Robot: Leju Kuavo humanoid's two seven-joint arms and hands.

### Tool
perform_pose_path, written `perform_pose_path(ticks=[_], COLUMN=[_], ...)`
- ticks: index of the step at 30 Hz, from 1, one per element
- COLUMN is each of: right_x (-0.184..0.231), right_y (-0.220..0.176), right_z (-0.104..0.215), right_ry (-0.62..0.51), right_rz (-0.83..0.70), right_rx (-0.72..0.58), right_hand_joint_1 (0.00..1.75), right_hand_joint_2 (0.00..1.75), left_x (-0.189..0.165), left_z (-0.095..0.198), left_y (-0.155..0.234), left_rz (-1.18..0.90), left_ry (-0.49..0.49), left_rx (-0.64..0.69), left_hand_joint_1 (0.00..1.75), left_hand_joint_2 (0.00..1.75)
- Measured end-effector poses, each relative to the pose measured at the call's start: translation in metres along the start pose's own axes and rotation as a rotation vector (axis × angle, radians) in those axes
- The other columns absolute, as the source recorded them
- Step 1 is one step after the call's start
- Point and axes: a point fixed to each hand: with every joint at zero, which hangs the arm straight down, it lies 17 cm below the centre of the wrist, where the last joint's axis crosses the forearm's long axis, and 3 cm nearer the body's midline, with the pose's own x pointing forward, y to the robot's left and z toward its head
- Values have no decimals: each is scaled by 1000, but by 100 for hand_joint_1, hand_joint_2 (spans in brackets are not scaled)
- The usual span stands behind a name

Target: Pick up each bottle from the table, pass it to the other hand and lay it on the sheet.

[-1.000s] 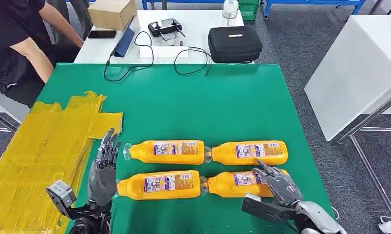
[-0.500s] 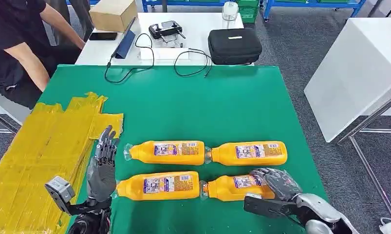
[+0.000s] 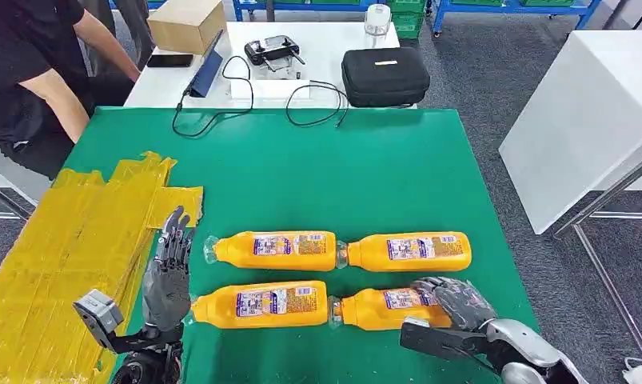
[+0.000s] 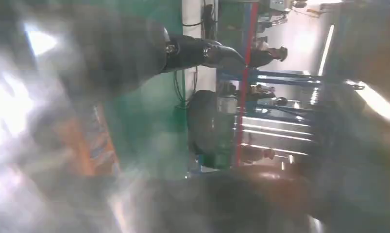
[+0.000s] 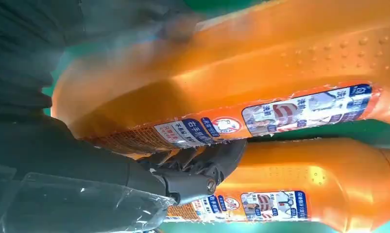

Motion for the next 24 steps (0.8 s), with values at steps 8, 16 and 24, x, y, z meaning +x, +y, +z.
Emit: perform_pose_path(ticks=[8, 16, 24], right_x=[15, 85, 96], right_y=[-20, -97, -122], right_z=[15, 85, 118], right_ry=[17, -228, -249], right_rz=[-132, -520, -593], right_rx=[-230, -627, -763], right_hand_joint_1=[175, 175, 175], right_hand_joint_2=[175, 175, 175], left_x=[-1, 12, 18], left_z=[7, 24, 29], left_y=[6, 26, 38], left_rz=[-10, 8, 58], left_ry=[2, -29, -31], left_rx=[22, 85, 125], left_hand_joint_1=[0, 0, 0], left_hand_joint_2=[0, 0, 175])
